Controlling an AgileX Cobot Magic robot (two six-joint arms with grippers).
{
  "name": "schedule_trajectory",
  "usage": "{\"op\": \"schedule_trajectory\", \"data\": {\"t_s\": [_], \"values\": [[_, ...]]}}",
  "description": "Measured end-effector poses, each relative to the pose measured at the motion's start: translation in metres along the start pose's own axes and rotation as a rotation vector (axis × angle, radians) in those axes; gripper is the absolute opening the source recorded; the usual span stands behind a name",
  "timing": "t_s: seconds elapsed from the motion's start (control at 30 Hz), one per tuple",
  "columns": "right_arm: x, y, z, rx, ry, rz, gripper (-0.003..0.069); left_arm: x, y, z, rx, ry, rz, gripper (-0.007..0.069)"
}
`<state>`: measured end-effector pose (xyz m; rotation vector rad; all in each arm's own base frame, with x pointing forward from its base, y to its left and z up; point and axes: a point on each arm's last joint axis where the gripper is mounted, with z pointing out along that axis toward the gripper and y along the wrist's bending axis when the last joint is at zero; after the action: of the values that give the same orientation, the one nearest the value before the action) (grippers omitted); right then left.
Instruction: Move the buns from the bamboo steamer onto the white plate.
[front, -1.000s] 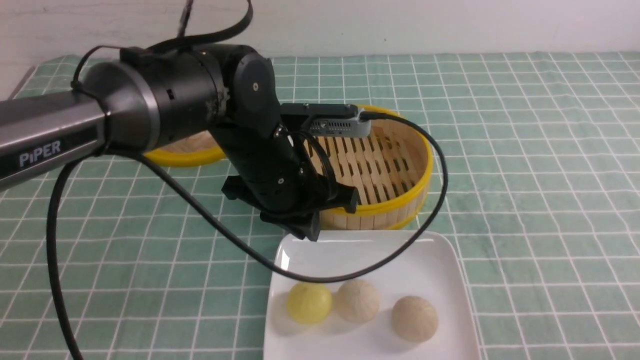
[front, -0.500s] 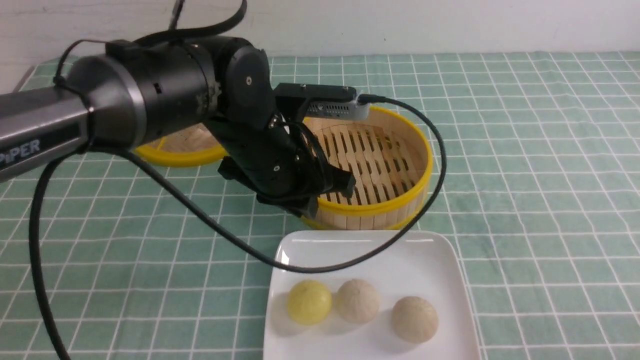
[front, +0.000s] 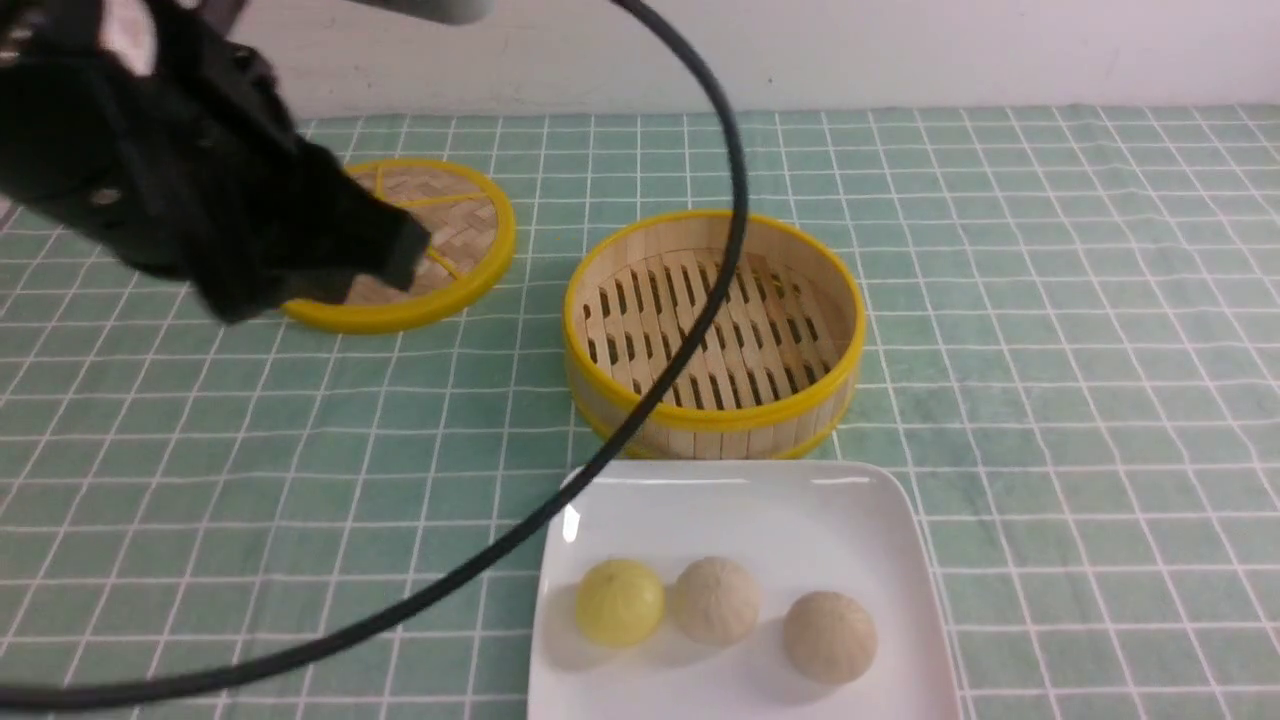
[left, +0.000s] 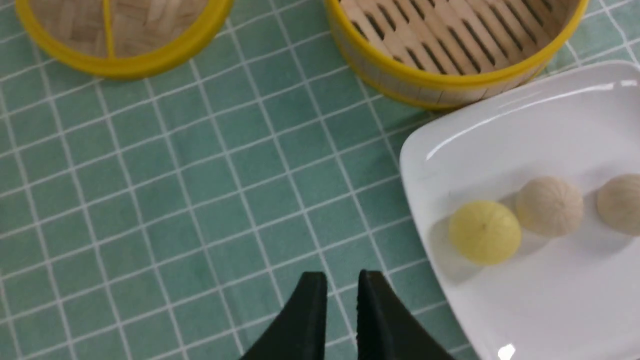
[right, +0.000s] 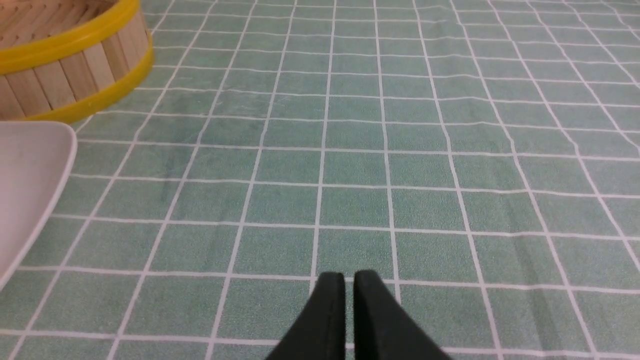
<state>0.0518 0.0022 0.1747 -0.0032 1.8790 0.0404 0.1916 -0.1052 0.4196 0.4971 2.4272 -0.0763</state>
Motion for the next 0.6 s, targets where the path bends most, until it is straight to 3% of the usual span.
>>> {"op": "schedule_trajectory", "data": {"t_s": [0.13, 0.3, 0.43, 0.6], "values": [[0.0, 0.0, 0.0, 0.0, 0.0, 0.0, 0.0058, 0.039, 0.009, -0.018, -0.013, 0.002, -0.036, 0.0105], [0.0, 0.0, 0.0, 0.0, 0.0, 0.0, 0.0065, 0.095, 0.008, -0.018, 0.074, -0.092, -0.061, 0.0013], [0.0, 0.0, 0.0, 0.0, 0.0, 0.0, 0.007, 0.138, 0.003, -0.007, 0.21, -0.338, -0.156, 0.0001], [0.0, 0.0, 0.0, 0.0, 0.0, 0.0, 0.0076, 0.158, 0.0, 0.002, 0.356, -0.618, -0.338, 0.0001]]}}
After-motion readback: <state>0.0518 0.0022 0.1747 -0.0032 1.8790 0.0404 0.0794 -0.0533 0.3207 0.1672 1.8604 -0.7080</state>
